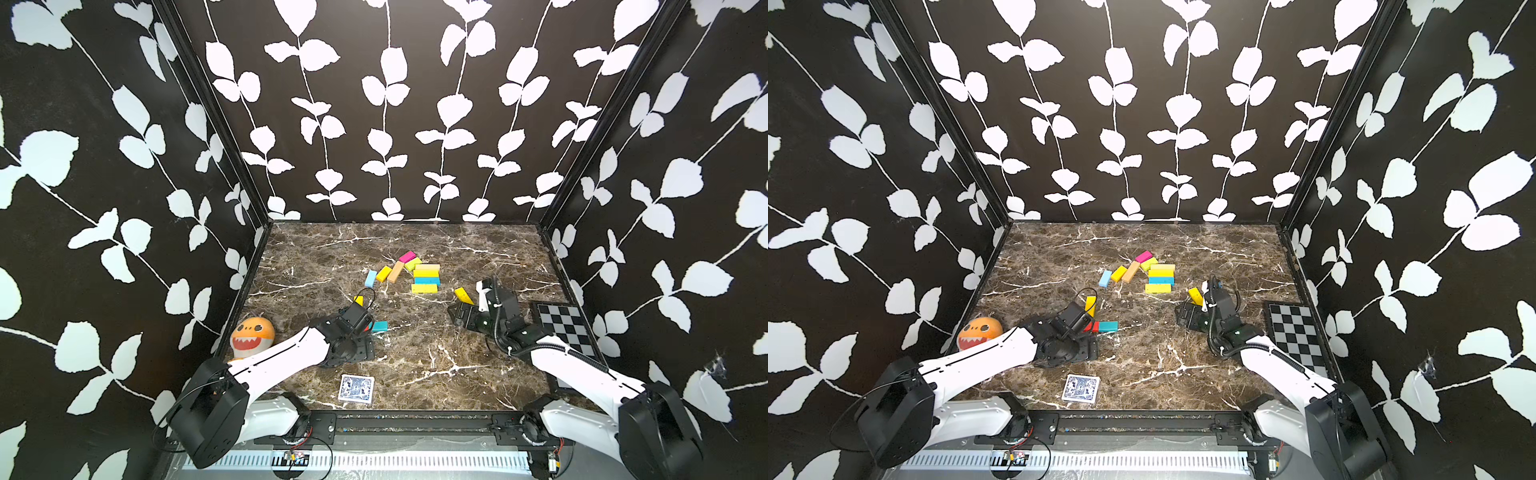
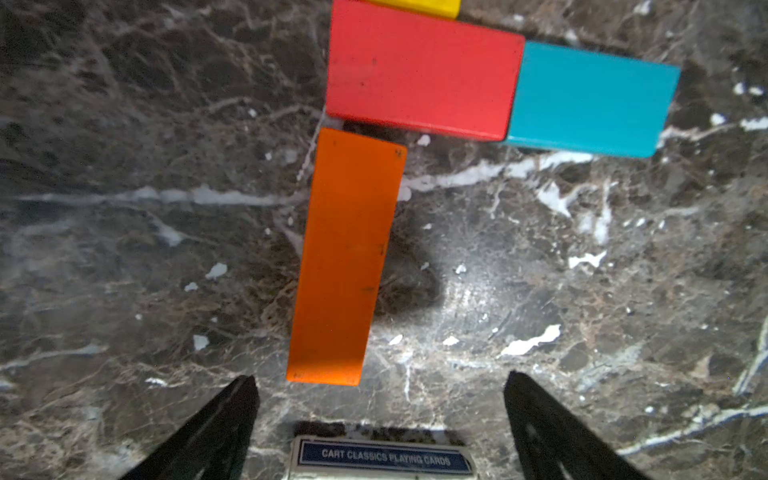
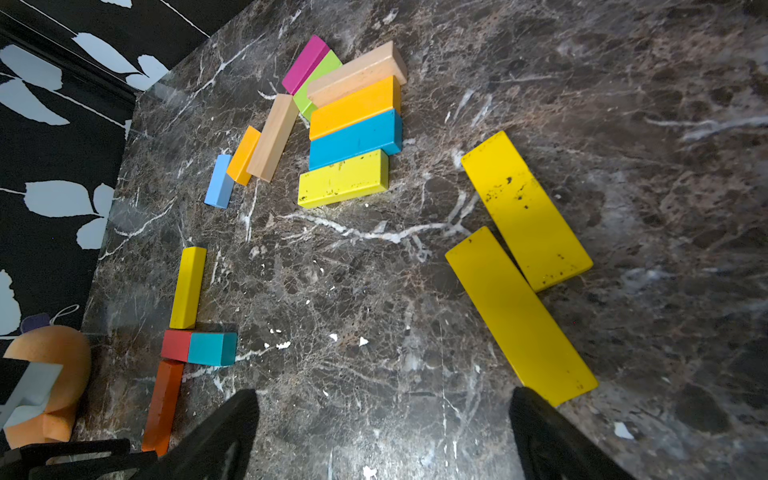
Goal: Assemble the letter h with building blocks
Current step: Assemble the building block at the center of the board.
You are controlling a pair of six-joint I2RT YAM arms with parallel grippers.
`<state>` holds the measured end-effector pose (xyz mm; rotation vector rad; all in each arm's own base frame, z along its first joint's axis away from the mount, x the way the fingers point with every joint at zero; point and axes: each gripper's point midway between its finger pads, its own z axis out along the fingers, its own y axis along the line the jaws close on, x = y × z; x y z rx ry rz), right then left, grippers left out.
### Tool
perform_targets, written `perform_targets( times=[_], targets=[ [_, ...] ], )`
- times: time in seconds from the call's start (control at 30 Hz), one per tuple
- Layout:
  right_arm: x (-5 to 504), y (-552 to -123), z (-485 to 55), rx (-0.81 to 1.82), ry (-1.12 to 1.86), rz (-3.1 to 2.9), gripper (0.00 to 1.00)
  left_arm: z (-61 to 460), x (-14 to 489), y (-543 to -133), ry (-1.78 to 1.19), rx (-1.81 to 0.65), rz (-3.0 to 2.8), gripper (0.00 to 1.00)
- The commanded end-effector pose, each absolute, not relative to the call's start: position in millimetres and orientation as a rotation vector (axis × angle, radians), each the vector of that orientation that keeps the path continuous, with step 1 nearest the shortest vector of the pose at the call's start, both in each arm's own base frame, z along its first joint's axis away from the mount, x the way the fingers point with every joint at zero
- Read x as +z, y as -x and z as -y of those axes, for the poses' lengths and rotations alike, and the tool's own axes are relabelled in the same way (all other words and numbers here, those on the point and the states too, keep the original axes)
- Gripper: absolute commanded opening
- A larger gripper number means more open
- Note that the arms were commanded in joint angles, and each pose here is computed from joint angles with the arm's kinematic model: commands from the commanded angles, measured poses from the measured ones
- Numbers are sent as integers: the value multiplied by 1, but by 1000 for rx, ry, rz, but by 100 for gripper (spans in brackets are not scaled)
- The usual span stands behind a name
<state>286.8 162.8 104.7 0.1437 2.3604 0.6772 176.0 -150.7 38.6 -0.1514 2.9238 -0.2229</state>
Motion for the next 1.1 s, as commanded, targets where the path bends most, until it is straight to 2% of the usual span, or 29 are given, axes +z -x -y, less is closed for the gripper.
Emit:
perform_targets(
  times=[0.0, 1.07],
  targets=[
    [112, -291, -161, 683, -160, -2321, 94, 154, 28, -174, 184, -248, -2943, 94],
    [114, -290, -156, 678, -169, -2311, 94, 156, 29, -180, 172, -262, -2910, 95]
  ],
)
